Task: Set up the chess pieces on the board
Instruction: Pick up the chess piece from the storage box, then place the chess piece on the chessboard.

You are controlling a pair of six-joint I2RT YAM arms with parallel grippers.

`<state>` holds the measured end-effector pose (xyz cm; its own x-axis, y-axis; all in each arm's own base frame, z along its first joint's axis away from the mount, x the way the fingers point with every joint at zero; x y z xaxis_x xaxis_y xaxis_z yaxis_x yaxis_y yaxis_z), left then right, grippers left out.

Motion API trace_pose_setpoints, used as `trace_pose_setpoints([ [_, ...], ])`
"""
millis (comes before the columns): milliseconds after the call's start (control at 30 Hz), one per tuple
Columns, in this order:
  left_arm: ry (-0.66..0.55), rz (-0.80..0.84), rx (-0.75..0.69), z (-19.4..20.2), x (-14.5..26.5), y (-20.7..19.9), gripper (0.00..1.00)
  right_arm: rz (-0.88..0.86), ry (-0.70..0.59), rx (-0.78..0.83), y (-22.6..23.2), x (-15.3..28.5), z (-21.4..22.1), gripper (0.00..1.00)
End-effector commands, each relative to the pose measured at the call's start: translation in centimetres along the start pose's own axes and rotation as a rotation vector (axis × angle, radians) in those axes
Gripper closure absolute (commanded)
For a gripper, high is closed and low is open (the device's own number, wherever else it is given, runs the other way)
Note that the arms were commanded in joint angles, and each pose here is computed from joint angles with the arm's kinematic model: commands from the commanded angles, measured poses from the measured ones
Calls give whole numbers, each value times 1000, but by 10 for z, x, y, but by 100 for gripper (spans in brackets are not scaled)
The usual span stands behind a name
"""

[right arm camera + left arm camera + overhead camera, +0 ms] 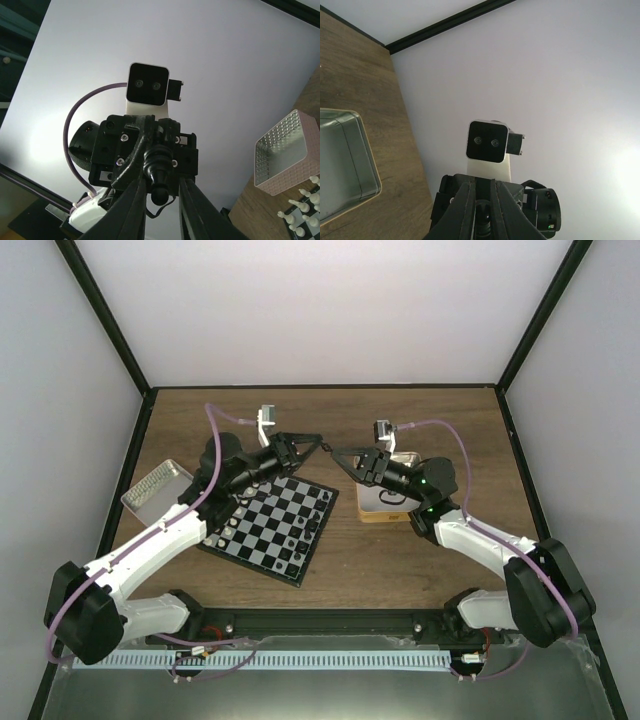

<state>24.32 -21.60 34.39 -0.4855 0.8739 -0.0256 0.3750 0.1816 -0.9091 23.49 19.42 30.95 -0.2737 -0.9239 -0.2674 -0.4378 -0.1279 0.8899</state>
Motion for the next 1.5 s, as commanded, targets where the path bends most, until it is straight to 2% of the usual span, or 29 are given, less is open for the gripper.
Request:
trace_pose_setpoints([
  [0, -11, 14, -24, -2, 1, 1, 96, -34, 6, 29, 13, -5, -2, 82],
  [167, -9, -2, -27, 0, 1, 5, 96, -8, -13, 19, 11, -7, -5, 94],
  [267, -12, -57, -63, 0, 3, 10, 96, 60, -23, 4, 2, -7, -5, 98],
  [433, -25, -351, -311, 1, 20, 35, 96, 321, 34, -22, -30, -2, 1, 99],
  [633, 35, -739, -562, 8, 33, 81, 96, 788, 46, 56, -69, 22, 4, 99],
  [767, 72, -881, -672, 21, 28, 102, 96, 907, 39, 94, -78, 32, 4, 99],
  [833, 102, -897, -684, 27, 21, 114, 96, 921, 37, 103, -79, 33, 4, 99],
  [1067, 169, -784, -649, 49, -5, 149, 96, 932, 34, 101, -83, 35, 5, 99],
  [1300, 198, -726, -690, 65, -16, 171, 95, 939, 42, 100, -85, 37, 8, 99],
  [1467, 233, -742, -706, 73, -21, 190, 95, 934, 48, 92, -86, 35, 7, 99],
])
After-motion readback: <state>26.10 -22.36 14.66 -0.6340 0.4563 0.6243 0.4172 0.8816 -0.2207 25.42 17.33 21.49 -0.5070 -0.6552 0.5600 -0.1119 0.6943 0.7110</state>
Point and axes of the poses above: each gripper's point midway between its finger pads, its own x axis back along the fingers, its own y axis along the line the jaws close on, z = x × y, the point moved 9 cm from there along x, back along the fingers, and after that the axes turned 4 degrees about -x, right-handed, at the moved point
